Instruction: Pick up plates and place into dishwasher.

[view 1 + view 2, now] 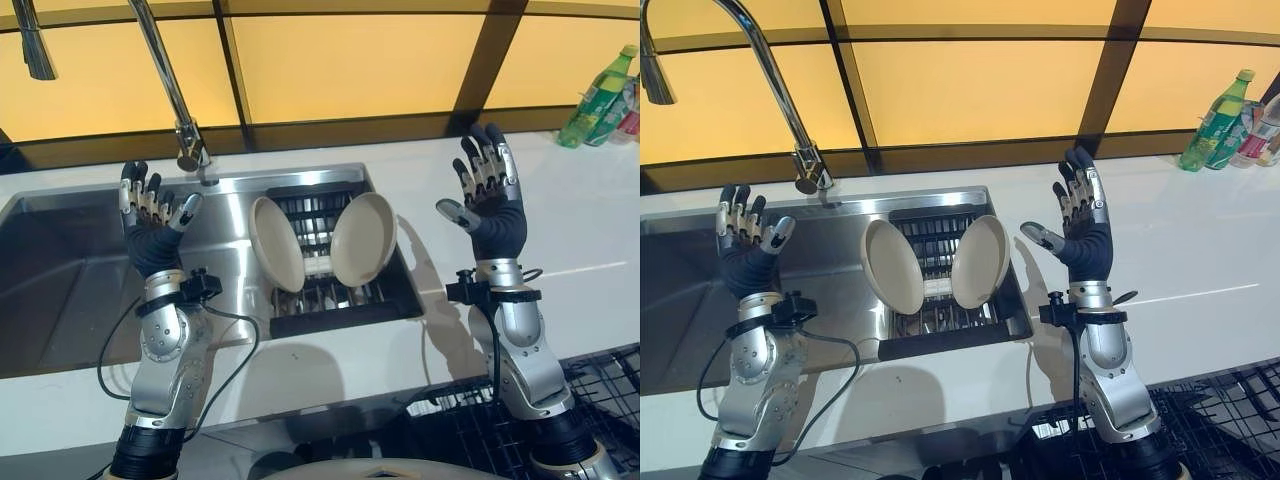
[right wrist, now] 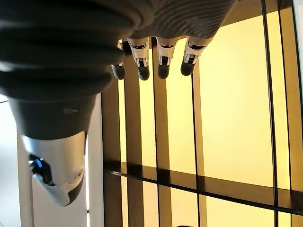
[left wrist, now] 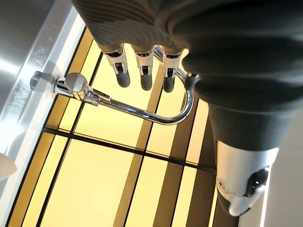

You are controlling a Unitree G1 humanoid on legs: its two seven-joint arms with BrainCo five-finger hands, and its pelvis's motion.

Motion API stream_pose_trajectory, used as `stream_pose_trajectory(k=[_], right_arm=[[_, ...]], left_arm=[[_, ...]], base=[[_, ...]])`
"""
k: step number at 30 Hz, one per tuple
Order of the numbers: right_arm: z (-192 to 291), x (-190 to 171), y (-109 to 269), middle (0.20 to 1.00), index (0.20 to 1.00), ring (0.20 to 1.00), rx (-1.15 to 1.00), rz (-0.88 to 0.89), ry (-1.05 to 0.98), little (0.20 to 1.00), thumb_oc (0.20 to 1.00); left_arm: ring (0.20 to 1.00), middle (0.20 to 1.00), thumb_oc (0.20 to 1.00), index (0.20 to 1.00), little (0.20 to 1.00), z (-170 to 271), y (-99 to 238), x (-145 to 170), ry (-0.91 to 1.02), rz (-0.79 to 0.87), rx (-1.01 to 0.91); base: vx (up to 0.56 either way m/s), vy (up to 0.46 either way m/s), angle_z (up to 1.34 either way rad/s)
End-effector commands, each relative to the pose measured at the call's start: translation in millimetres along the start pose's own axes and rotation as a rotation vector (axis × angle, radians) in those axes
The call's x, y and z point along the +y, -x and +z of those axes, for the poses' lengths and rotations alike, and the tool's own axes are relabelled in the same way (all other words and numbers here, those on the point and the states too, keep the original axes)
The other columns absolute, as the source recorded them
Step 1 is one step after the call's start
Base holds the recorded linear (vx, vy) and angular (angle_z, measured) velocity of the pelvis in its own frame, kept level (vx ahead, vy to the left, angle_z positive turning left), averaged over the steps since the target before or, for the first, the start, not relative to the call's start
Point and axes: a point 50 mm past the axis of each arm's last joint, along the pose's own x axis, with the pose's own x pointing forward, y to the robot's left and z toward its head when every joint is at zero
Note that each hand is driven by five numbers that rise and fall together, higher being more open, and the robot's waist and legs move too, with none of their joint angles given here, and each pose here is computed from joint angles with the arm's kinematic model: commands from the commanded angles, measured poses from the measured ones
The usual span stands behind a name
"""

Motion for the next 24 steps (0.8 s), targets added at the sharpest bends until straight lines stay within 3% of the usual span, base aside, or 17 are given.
stream_pose_trajectory(k=[1,17,24], right_arm=[[15.1,3.5,-0.2,1.000,1.000,1.000,-0.075,0.029,-0.032,1.000,1.000],[11.5,3.0,0.1,1.000,1.000,1.000,-0.055,0.039,-0.026,1.000,1.000],[11.3,-0.1,-0.4,1.000,1.000,1.000,-0.044,0.045,-0.024,1.000,1.000]], left_arm=[[1.000,1.000,1.000,1.000,1.000,15.5,-1.6,6.2,-0.020,-0.043,-0.082],[1.000,1.000,1.000,1.000,1.000,13.4,-2.9,9.0,-0.067,-0.039,-0.084],[1.000,1.000,1.000,1.000,1.000,20.4,-6.5,9.9,-0.280,-0.109,-0.164]], base=[[0.00,0.000,0.00],[0.00,0.000,0.00],[0.00,0.000,0.00]])
